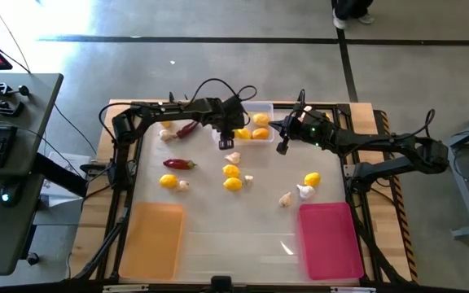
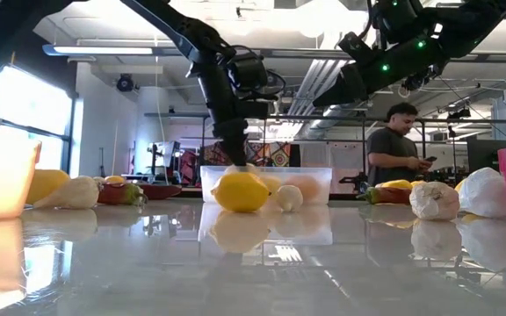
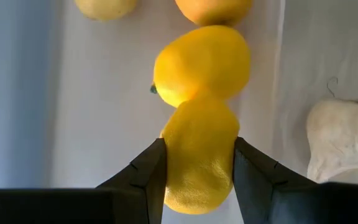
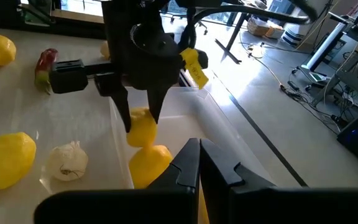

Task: Sort produce into baskets
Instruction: Put the bottom left lemon into the transparent bin

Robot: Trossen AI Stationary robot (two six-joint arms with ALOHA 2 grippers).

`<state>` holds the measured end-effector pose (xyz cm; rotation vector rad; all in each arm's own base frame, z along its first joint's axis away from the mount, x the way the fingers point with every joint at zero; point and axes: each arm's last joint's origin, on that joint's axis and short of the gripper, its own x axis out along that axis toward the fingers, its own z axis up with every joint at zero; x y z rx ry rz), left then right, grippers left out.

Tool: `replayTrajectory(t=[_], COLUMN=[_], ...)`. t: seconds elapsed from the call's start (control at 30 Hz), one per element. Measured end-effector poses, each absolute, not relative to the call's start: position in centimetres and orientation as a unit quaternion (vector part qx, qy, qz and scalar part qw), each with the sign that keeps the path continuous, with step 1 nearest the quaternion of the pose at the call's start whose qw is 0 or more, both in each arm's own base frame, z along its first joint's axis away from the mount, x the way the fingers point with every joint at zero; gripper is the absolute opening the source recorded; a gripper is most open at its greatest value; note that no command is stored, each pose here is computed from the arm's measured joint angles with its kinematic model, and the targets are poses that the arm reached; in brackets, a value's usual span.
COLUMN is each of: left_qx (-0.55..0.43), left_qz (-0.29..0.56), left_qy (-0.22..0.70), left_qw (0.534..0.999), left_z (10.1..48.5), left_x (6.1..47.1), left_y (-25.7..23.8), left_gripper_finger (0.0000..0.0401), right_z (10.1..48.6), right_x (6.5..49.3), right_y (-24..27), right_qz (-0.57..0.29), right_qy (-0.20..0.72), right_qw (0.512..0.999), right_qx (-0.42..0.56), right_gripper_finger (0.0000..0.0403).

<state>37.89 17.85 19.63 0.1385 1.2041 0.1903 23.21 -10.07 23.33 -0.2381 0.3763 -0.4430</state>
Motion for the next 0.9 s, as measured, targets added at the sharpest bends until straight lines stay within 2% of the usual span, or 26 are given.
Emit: replayTrajectory(t=[0.3,0.5,0.9], left_qx=[0.076,0.144,0.235], left_qz=[0.069,0.008,-0.049], left_qy=[0.563,0.565,0.568], left_qw=[0.82,0.812,0.787], left_z=[19.64,19.4,19.37], left_x=[37.95,37.99,37.96], left_y=[17.72,17.37,17.33], left_gripper_finger=[0.0129,0.0129,0.0132], right_z=[23.33,23.32,23.27], right_x=[23.21,23.2,23.18], right_y=[-10.07,-10.07,-10.07], right_qz=[-0.218,-0.218,-0.217], right_qy=[0.185,0.186,0.189], right_qw=[0.951,0.951,0.951], right_qx=[-0.117,-0.117,-0.117], right_gripper_finger=[0.0,0.0,0.0])
